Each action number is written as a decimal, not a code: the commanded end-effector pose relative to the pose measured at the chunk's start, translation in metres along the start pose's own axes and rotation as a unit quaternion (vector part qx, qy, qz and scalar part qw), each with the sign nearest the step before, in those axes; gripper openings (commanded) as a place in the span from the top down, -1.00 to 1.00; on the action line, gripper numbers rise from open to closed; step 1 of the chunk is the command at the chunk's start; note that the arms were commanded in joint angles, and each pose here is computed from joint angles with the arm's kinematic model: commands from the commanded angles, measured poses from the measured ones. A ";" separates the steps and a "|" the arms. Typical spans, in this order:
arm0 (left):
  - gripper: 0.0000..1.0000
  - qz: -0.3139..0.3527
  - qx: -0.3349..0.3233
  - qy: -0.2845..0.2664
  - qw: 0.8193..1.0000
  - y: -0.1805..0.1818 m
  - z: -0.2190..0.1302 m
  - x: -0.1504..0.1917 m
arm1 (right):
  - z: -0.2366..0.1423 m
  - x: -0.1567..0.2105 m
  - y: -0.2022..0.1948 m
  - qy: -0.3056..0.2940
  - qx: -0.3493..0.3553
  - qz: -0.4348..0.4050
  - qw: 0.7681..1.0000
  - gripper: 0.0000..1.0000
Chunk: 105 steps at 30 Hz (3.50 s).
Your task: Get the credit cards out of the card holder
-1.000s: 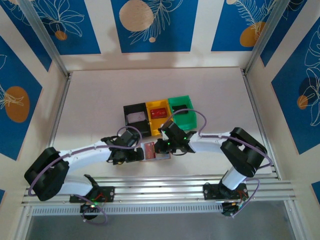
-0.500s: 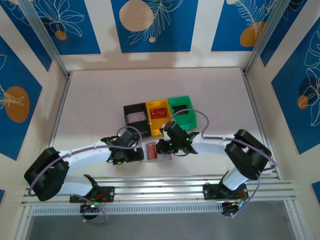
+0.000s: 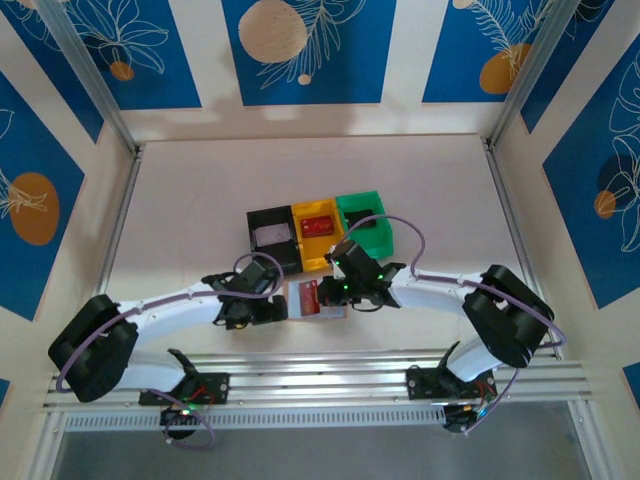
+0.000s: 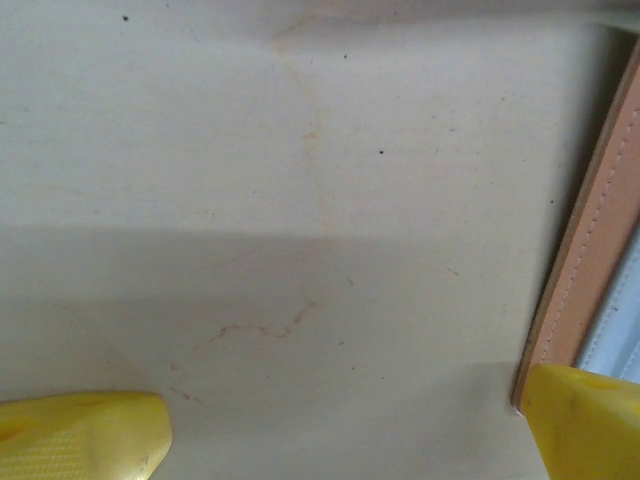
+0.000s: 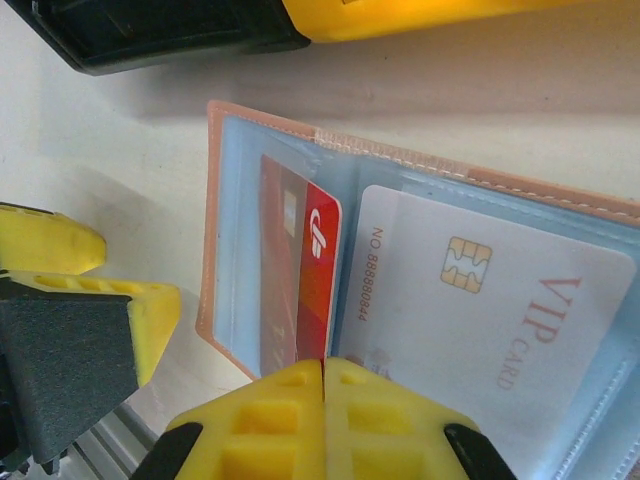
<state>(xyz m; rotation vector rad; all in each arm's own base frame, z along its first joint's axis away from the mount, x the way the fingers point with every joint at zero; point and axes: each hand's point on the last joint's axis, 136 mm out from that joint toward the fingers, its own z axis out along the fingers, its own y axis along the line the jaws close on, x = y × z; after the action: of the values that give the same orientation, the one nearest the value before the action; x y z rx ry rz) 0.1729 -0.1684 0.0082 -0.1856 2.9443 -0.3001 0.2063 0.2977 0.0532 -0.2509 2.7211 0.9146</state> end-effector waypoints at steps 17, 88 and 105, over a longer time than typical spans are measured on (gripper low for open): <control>-0.99 -0.006 -0.010 0.036 0.999 0.014 0.019 0.020 | -0.023 0.009 -0.015 -0.008 0.017 -0.015 1.000 1.00; 0.35 0.190 0.503 0.003 0.843 -0.141 -0.169 0.002 | -0.114 0.030 0.109 0.055 -0.342 -0.177 0.921 1.00; 1.00 0.191 0.508 0.001 0.840 -0.140 -0.171 0.005 | -0.106 0.024 0.104 0.047 -0.315 -0.164 0.934 1.00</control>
<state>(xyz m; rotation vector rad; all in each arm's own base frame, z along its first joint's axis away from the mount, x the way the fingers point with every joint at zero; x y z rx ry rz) 0.1535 -0.2737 0.1960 0.5015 2.3464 -1.6443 0.1333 0.3111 0.1789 -0.8726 2.2736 1.6971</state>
